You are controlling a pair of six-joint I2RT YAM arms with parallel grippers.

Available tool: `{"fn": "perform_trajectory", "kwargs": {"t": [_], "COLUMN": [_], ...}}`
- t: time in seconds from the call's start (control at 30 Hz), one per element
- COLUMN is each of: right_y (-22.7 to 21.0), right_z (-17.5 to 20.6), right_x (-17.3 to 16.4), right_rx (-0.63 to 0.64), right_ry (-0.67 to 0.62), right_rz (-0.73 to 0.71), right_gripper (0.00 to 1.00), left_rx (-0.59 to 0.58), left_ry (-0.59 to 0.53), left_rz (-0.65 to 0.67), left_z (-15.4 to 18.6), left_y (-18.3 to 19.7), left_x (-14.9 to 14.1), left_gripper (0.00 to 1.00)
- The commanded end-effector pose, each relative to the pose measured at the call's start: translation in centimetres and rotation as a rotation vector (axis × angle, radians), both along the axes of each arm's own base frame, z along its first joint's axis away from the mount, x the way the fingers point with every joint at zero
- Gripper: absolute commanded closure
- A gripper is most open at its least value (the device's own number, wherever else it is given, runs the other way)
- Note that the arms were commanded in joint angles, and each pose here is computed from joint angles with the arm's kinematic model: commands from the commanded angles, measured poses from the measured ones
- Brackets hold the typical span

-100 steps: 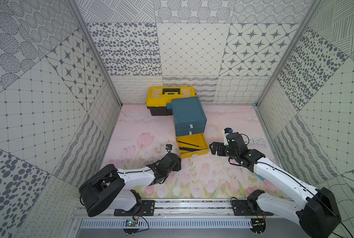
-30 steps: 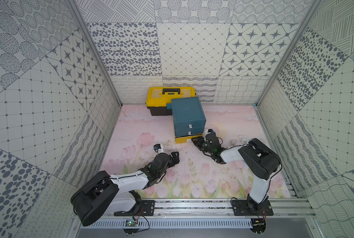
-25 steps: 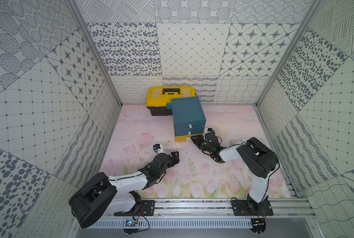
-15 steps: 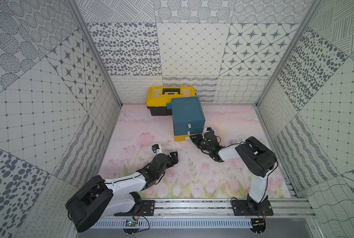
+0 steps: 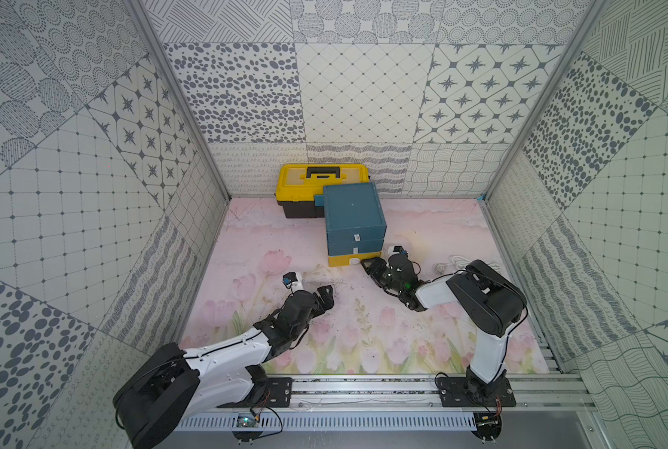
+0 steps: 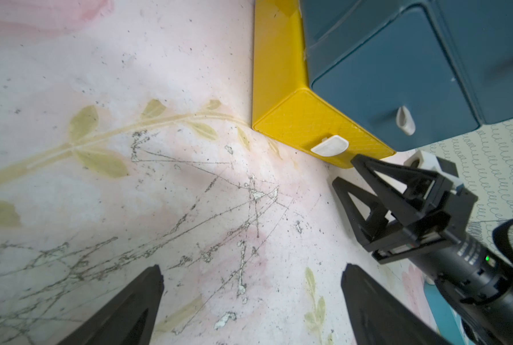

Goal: Please place the pencils in the drawer according to their color
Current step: Close the drawer in the storage box, then reset both arms

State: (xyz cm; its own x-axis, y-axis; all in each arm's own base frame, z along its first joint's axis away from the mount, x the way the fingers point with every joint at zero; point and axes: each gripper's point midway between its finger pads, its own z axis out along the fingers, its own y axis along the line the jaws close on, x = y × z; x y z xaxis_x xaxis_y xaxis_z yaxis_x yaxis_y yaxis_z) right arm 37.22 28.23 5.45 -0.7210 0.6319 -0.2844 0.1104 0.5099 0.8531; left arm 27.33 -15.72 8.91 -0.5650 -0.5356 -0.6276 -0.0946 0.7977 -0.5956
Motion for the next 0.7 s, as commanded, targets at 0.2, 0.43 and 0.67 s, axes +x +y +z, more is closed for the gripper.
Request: {"fn": "perform_trajectory", "kwargs": {"t": [0.2,0.43,0.67], "right_y": [-5.3,-12.8,-20.6], "right_z": [4.2,9.4,12.0], "right_x": [-2.5,-3.1,-3.5], "right_rx": [-0.125,-0.335,-0.605], "right_ry": [-0.072,-0.190,-0.249], "right_rz": [-0.032,-0.135,-0.289], "right_gripper": [0.13,0.01,0.01], "left_rx": [0.148,0.297,0.478], "left_ry": [-0.097,-0.234,-0.344], "left_rz": [0.130,0.199,0.262], "left_z": [3.4,7.5,9.8], "left_y": [5.2,8.5,10.6], "left_x": [-1.3,-1.7,-1.3], "left_gripper": [0.01,0.01,0.01]}}
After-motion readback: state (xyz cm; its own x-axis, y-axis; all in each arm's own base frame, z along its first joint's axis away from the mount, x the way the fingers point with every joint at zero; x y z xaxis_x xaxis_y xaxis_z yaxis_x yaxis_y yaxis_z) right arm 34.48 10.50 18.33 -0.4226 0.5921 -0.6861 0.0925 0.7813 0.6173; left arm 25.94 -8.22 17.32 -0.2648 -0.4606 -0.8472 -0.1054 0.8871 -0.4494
